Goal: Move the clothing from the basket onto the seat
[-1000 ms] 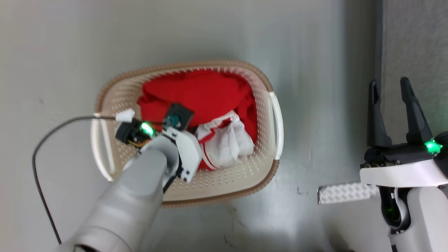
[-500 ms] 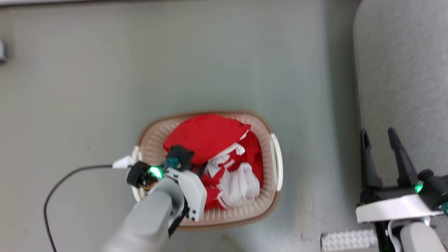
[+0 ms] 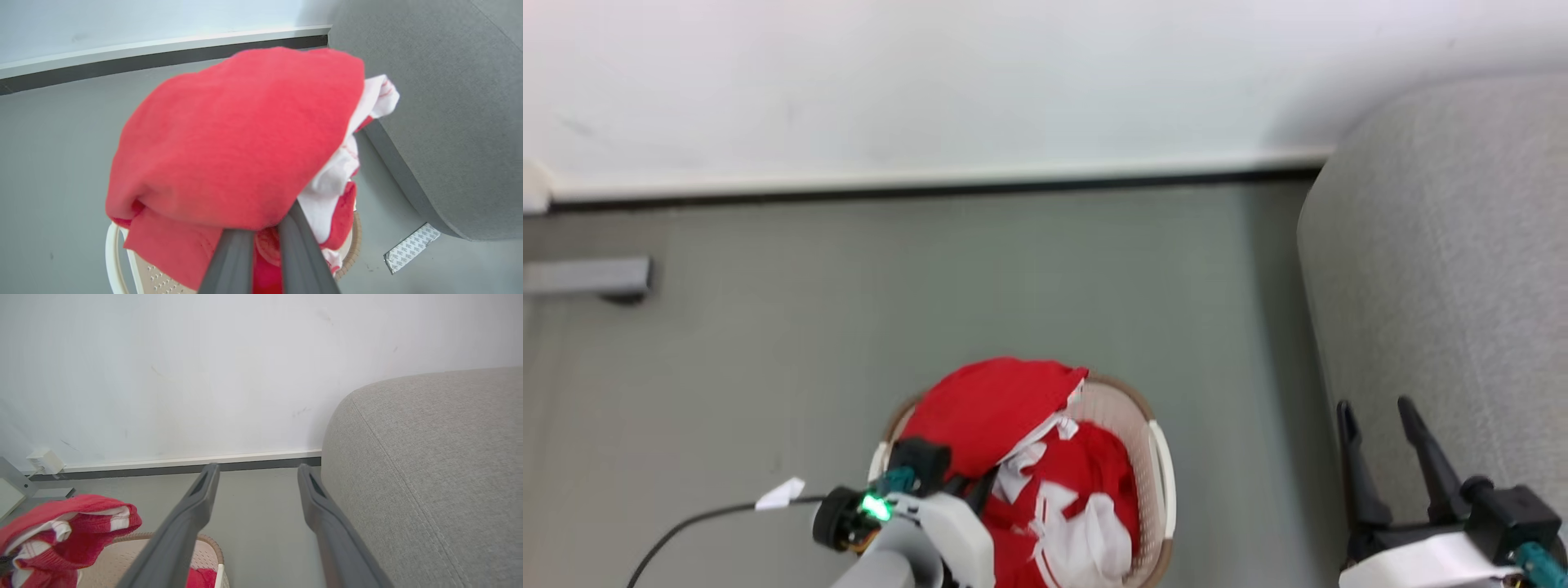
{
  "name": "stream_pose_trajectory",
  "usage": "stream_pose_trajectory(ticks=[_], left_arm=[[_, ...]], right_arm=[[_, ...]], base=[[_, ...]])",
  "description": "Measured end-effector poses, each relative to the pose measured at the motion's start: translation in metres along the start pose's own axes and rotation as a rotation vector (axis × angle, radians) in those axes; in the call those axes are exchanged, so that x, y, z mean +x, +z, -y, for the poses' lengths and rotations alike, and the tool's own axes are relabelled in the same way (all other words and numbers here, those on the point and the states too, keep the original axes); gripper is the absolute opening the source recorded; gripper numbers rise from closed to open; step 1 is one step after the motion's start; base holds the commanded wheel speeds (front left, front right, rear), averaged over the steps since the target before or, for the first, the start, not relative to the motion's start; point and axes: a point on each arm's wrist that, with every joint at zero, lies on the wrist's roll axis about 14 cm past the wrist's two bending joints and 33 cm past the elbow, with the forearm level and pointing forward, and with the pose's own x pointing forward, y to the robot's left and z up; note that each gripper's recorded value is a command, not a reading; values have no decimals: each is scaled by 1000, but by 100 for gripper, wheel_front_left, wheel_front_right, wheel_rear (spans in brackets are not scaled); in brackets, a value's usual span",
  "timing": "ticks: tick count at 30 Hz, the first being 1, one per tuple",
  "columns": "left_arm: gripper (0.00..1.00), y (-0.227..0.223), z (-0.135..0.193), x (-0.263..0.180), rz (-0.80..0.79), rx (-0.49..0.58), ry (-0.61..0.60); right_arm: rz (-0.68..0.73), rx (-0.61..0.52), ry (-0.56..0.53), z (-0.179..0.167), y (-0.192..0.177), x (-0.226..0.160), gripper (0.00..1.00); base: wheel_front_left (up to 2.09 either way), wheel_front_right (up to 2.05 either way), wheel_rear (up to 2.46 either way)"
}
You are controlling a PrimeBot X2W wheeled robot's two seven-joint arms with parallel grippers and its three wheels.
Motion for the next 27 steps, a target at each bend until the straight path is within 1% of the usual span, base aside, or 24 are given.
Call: stream_pose_trajectory(ticks=[12,19,27], left_arm=[[0,52,-5,-66,236,-37,120],[0,70,-15,-106,350,-33,202],[0,91,-34,-141,456,-24,287]], right_arm=[[60,-38,49,-20,22,-47,100],[85,-43,84,-33,28,-64,100],[102,-51,137,-50,31,-71,100]], base=[[0,0,0],[0,0,0],[0,0,0]])
